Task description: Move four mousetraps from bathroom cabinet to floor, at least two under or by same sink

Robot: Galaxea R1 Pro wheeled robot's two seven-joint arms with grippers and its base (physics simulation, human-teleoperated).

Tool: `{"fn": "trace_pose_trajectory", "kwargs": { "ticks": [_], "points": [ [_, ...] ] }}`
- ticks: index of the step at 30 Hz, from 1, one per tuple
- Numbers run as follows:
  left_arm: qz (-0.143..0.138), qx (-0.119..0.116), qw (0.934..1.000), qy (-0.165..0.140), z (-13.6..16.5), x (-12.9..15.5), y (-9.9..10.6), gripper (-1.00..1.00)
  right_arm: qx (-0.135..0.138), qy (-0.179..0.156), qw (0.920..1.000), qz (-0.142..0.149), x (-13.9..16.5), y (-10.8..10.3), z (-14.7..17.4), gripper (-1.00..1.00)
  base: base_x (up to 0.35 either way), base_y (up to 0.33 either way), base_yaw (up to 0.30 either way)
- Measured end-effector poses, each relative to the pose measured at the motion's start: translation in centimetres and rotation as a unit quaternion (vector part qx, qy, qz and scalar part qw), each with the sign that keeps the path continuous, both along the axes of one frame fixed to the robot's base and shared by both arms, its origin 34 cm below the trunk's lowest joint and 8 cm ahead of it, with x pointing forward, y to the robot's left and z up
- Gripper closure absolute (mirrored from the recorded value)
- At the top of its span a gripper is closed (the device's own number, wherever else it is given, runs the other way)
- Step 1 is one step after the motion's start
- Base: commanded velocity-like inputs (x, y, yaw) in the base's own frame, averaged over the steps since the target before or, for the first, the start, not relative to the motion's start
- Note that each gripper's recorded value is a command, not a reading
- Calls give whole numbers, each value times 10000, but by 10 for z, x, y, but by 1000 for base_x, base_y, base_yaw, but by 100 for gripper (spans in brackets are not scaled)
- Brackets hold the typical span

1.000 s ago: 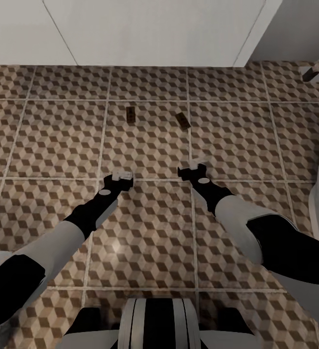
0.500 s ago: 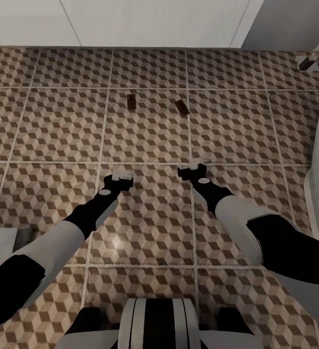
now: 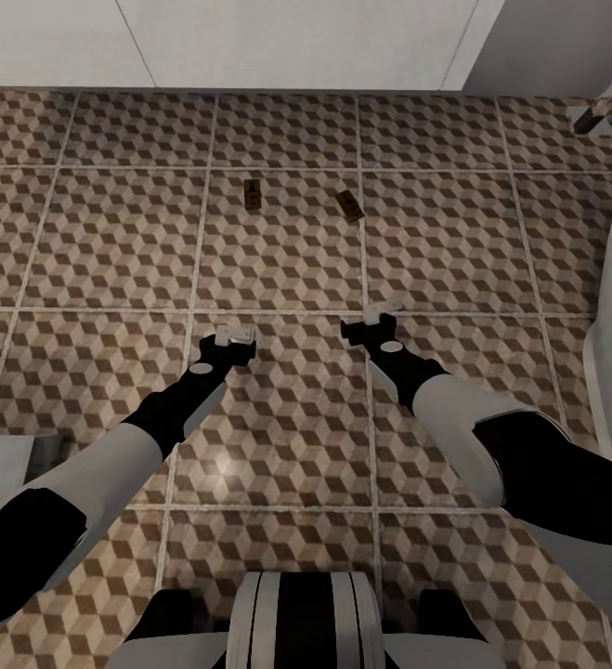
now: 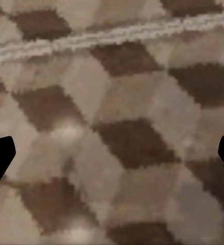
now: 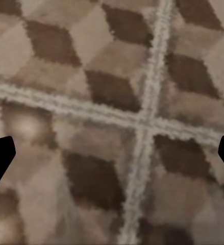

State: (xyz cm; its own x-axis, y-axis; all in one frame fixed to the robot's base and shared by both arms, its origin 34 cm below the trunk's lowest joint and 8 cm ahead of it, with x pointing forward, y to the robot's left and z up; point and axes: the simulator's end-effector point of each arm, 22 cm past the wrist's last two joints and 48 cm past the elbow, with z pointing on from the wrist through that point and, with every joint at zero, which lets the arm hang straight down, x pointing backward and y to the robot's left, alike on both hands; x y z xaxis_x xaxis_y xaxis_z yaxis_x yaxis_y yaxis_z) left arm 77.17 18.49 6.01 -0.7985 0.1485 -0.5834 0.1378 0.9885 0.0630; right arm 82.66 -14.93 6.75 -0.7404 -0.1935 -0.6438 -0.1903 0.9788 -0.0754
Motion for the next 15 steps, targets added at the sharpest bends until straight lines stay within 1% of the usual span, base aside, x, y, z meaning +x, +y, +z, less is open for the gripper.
{"fn": "trace_pose_trajectory", "kwargs": {
  "ticks": [15],
  "points": [
    [-14,-38,10000,-51,4,4,-4,-100,65,-163,9998,1,5,2,5,-100,0,0,0]
  ]
}}
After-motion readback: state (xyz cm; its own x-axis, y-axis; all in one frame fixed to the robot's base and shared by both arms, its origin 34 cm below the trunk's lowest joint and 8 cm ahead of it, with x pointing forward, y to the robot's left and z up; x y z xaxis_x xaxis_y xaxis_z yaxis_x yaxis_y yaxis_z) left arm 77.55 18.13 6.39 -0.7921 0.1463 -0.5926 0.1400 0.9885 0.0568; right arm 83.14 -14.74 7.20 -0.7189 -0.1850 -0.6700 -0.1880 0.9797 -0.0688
